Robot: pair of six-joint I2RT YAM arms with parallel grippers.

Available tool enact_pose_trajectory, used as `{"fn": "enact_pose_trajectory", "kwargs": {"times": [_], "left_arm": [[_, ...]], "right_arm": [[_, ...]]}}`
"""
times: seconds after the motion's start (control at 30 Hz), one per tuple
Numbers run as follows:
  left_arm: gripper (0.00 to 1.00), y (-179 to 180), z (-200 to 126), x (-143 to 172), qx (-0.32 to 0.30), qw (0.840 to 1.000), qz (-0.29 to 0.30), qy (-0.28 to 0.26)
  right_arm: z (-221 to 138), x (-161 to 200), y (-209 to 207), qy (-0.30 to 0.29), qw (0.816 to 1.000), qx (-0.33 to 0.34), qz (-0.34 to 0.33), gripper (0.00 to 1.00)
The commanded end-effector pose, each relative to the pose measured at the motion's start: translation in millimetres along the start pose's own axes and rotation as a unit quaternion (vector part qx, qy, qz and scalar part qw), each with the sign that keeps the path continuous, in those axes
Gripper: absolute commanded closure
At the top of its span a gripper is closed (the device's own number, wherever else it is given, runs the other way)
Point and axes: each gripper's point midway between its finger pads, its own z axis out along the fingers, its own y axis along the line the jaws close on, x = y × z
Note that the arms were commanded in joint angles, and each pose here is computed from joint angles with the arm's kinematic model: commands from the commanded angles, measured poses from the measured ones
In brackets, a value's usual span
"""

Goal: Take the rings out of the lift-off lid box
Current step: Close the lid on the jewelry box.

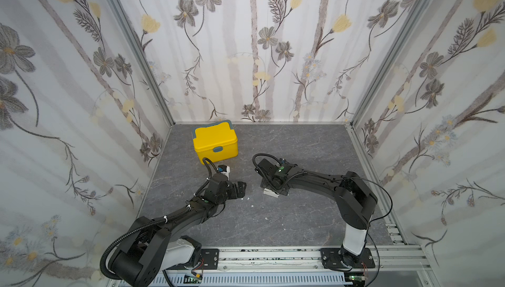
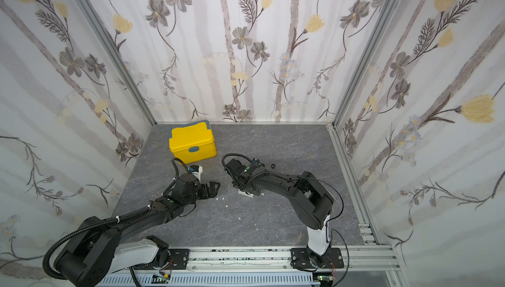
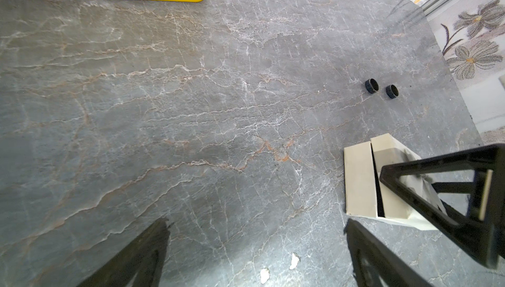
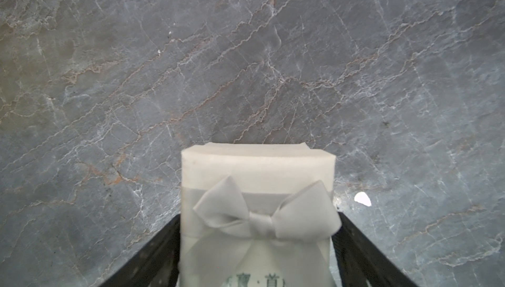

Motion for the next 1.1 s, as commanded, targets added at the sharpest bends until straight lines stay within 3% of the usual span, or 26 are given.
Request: {"fn": "enact_pose_trajectory", "kwargs": {"times": [0.0,1.07], "left_arm": [[0.00,-4.4,-0.2,-6.7,0.011,1.000,-0.003,-0.016],[0.00,-5.3,-0.8,-4.3,0.018,1.000,-0.004,-0.015]], "right_arm": [[-0.6,-1.8,0.0,-0.008,1.000,0.009,-0.012,0.16],[-6.4,-1.5,4.2,-0.021,0.998,0.030,-0.058,0.09]]}}
